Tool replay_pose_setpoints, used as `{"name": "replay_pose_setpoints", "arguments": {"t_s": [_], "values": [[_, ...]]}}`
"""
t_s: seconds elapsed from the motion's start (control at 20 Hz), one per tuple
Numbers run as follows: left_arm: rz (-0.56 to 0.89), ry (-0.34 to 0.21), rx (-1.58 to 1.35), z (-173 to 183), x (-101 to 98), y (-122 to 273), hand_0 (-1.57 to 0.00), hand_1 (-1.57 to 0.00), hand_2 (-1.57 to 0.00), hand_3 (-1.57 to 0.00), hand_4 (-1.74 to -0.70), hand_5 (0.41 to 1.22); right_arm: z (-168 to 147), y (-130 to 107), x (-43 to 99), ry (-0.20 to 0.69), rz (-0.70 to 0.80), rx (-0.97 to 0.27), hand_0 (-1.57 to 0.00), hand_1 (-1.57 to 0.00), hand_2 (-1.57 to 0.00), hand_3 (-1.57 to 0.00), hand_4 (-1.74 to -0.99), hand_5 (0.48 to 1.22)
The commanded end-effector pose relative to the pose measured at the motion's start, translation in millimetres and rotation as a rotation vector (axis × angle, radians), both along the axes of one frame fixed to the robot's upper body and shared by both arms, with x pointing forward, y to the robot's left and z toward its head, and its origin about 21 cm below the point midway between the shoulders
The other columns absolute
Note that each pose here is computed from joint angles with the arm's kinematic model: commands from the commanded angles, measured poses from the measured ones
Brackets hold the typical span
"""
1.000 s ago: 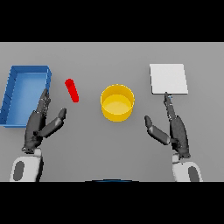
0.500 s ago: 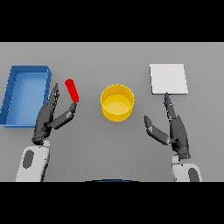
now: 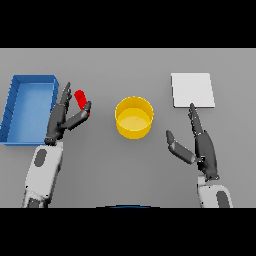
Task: Pick up the red beaker and tilt it to pour out 1 green nut into yellow bowl. Pick up the yellow bowl and place it on the metallic measuring scale.
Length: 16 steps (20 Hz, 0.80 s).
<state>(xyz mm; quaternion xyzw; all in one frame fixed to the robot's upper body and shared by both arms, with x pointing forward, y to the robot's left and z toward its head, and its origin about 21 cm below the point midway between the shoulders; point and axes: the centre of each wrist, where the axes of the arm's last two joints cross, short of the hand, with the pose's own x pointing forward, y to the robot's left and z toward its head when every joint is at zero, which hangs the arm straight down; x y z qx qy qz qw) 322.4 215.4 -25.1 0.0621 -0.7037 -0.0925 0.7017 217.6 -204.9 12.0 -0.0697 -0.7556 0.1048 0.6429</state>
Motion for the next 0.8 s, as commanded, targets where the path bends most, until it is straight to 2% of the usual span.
{"name": "replay_pose_setpoints", "arguments": {"t_s": [0.0, 0.2, 0.3, 0.4, 0.6, 0.65, 0.7, 0.75], "values": [[-0.003, -0.010, 0.002, -1, 3.9, -3, 0.00, 0.00, 0.00, 0.00, -1.18, 0.631, -3, 0, -1.5, 0.010, 0.003, -0.005, 0.00, 0.00, 0.00, 0.00, -1.245, 0.670], [-0.018, -0.022, 0.042, -7, 20.3, -12, 0.00, 0.00, 0.00, 0.00, -1.23, 0.649, -3, -2, -1.7, 0.000, 0.005, -0.012, 0.00, 0.00, 0.00, 0.00, -1.247, 0.679], [-0.023, -0.045, 0.059, -9, 24.9, -15, 0.00, 0.00, 0.00, 0.00, -1.25, 0.661, -3, -4, -4.0, 0.005, 0.009, 0.004, 0.00, 0.00, 0.00, 0.00, -1.257, 0.686], [-0.024, -0.043, 0.066, -6, 33.4, -19, 0.00, 0.00, 0.00, 0.00, -1.26, 0.671, -5, -6, 0.0, 0.016, 0.004, 0.009, 0.00, 0.00, 0.00, 0.00, -1.267, 0.692], [-0.021, -0.047, 0.073, -9, 45.0, -24, 0.00, 0.00, 0.00, 0.00, -1.27, 0.692, -5, -7, -3.2, 0.001, 0.005, 0.008, 0.00, 0.00, 0.00, 0.00, -1.265, 0.691], [-0.014, -0.068, 0.063, -11, 45.4, -29, 0.00, -0.02, -0.04, 0.00, -1.30, 0.715, -5, -7, -3.8, -0.003, 0.005, -0.003, 0.00, 0.00, 0.00, 0.00, -1.259, 0.691], [-0.004, -0.079, 0.056, -13, 46.1, -27, -0.09, -0.14, -0.15, -0.05, -1.32, 0.741, -6, -6, -4.4, -0.007, -0.001, -0.006, 0.00, 0.00, 0.00, 0.00, -1.255, 0.691], [0.015, -0.086, 0.051, -11, 49.1, -28, -0.32, -0.36, -0.36, -0.22, -1.35, 0.770, -4, -5, -4.0, -0.012, 0.000, -0.009, 0.00, 0.00, 0.00, 0.00, -1.252, 0.690]]}}
